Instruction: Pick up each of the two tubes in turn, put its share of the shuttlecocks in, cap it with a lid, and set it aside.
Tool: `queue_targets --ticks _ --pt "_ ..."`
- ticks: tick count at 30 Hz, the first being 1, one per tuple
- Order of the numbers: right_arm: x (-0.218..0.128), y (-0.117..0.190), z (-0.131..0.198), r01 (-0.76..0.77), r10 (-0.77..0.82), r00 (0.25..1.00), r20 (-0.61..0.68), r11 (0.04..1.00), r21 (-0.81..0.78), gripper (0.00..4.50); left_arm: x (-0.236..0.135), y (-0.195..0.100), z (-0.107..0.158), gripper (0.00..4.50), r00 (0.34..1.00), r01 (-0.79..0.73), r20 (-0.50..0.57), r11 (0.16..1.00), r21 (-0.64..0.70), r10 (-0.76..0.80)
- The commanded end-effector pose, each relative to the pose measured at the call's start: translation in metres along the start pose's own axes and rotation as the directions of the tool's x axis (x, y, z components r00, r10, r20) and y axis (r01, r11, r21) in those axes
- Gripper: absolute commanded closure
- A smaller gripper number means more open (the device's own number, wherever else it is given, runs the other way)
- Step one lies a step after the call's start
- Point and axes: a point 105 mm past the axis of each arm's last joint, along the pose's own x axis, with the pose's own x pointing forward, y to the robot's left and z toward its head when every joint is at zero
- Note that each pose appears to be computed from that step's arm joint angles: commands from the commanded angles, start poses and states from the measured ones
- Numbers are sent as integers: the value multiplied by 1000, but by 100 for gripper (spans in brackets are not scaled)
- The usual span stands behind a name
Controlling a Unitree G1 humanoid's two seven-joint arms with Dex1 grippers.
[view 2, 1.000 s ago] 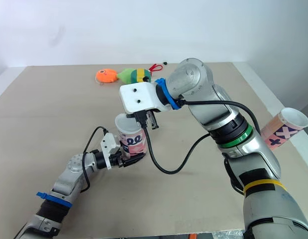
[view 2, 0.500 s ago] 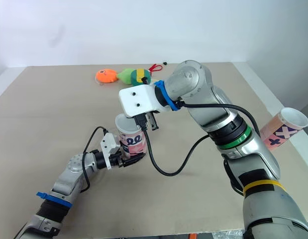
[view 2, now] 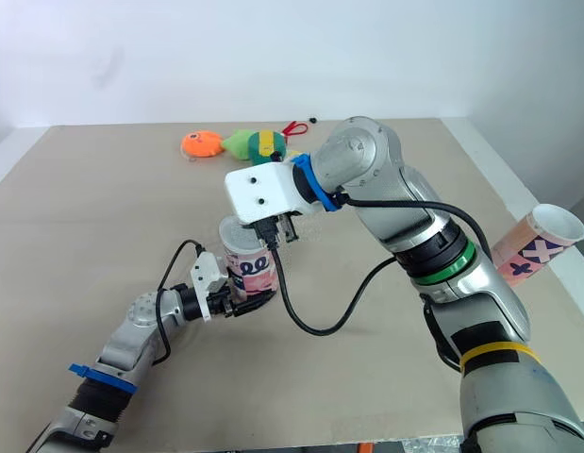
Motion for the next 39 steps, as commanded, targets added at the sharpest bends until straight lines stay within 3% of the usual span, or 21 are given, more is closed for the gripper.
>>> queue_targets --ticks 1,5,6,16,19,22,23,25,26,33,39 --pt "7 10 0 -58 58 998 0 998 3 203 -9 6 -22 113 995 -49 -87 998 -40 46" --pt "6 9 0 -53 53 999 1 999 4 20 -8 5 -22 113 995 -49 -87 998 -41 45" --pt "6 8 1 -48 48 999 6 999 5 1 -8 5 -22 113 995 -48 -86 998 -41 45" --pt "-19 -28 27 82 -88 984 157 995 49 1 -9 5 -22 113 995 -46 -88 998 -44 42" --pt "-24 -34 25 98 -108 981 163 993 68 125 -9 5 -22 113 995 -45 -88 998 -44 41" --pt "-25 -33 23 86 -98 981 165 993 78 295 -9 5 -22 113 995 -44 -87 998 -45 40" --pt "-25 -32 23 78 -90 982 168 994 81 319 -9 4 -22 113 995 -44 -87 998 -46 40" --pt "-22 -26 23 41 -56 984 171 995 89 429 -9 4 -22 113 995 -44 -87 998 -47 40" --pt "-19 -20 21 15 -31 985 167 995 95 446 -9 4 -22 113 995 -44 -87 998 -47 40" --pt "7 30 -2 -205 192 977 92 966 157 446 -9 3 -23 113 995 -43 -89 998 -49 38" --pt "23 53 -16 -265 260 964 50 948 173 446 -9 3 -22 113 995 -43 -90 998 -48 39"
